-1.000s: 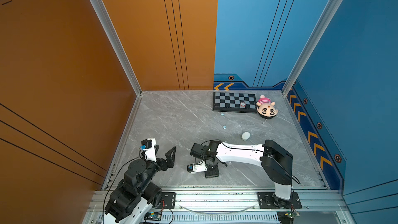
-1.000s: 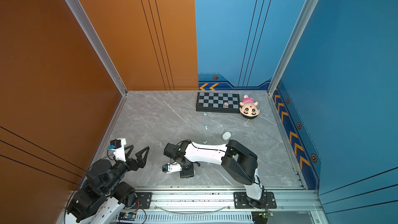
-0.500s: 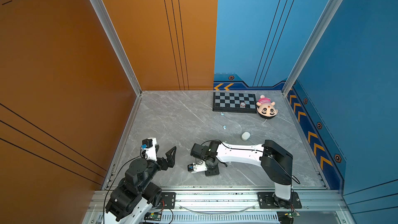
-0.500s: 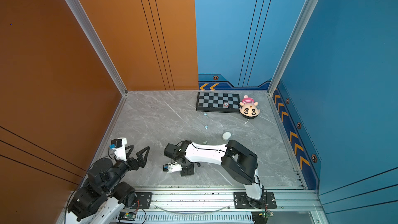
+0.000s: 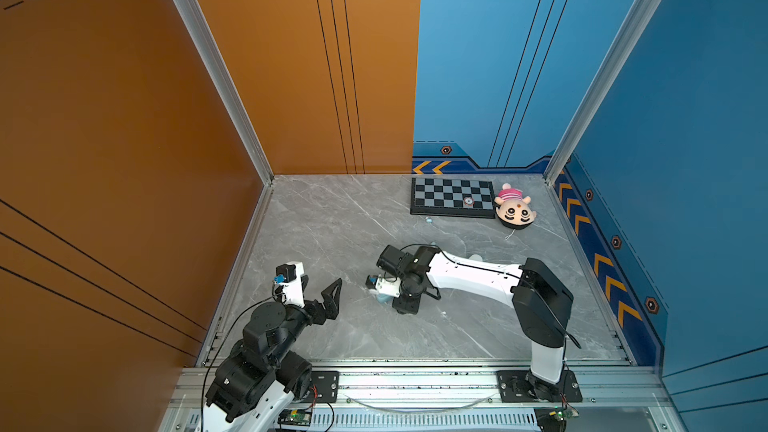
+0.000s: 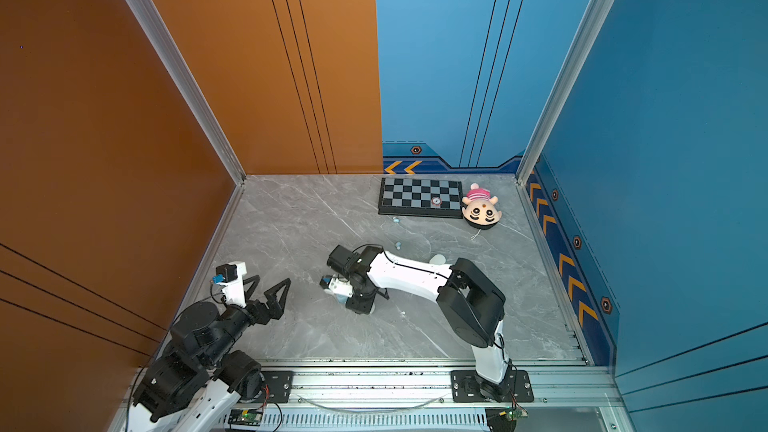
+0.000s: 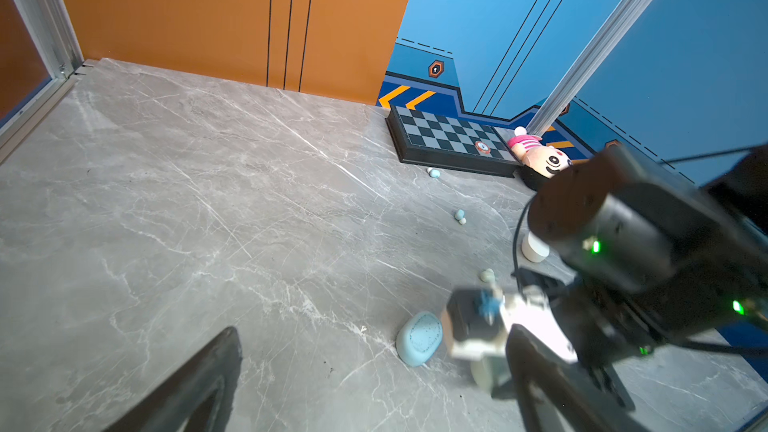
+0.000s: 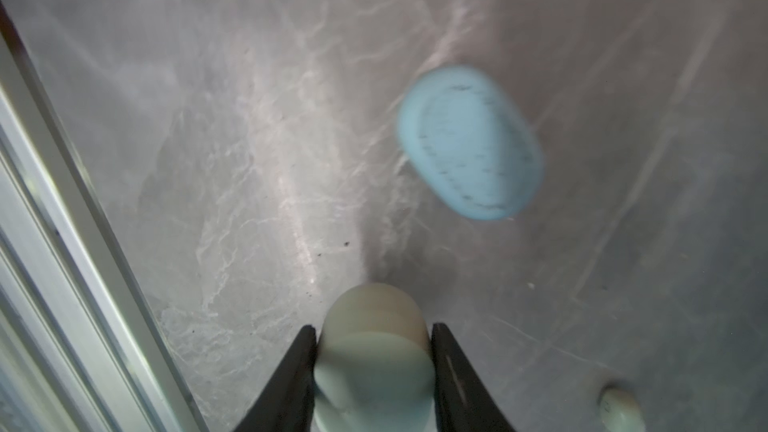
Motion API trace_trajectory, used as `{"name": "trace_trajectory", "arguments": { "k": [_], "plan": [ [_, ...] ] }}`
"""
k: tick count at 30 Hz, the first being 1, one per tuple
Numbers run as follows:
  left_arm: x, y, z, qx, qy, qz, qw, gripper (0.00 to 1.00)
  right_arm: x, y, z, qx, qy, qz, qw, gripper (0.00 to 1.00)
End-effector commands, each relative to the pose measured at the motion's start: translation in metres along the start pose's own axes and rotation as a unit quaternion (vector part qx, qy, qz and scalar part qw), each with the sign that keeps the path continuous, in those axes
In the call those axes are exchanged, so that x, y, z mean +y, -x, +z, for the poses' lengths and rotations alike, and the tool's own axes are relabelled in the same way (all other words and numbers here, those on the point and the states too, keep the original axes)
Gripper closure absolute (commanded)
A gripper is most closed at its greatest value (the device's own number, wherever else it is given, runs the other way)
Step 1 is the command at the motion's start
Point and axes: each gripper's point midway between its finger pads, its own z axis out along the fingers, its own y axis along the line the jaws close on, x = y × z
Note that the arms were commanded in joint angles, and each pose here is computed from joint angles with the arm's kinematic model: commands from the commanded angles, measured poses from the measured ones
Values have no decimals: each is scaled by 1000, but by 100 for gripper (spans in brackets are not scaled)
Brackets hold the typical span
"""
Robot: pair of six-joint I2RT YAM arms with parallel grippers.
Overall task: Insert the wireless bluetooth earbuds into the charging case
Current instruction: 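Lift the green case with the right gripper and carry it toward the left gripper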
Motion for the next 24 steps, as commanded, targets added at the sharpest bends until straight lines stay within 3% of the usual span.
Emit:
{"name": "trace_trajectory", "arguments": {
  "k": [1, 4, 6, 10, 14, 20, 24],
  "plan": [
    [-21, 33, 0, -46, -42, 18, 998, 1, -29, 35, -67, -106, 38, 226, 968, 71],
    [-36, 41, 12, -48, -72, 25, 996, 1, -55, 40, -94, -142, 58, 375, 914, 71],
    [-48, 46, 21, -49, -96, 24, 994, 1, -69, 39, -110, -171, 63, 443, 878, 72],
    [-71, 57, 40, -55, -147, 5, 988, 0, -101, 32, -144, -252, 70, 569, 780, 73],
    [-95, 59, 57, -47, -188, -3, 981, 0, -118, 22, -166, -314, 83, 647, 690, 74],
    [-136, 52, 70, -39, -239, 6, 970, 0, -121, 14, -187, -363, 98, 695, 613, 73],
    [-154, 46, 77, -39, -253, 9, 967, 1, -118, 18, -199, -388, 118, 703, 584, 74]
  ]
}}
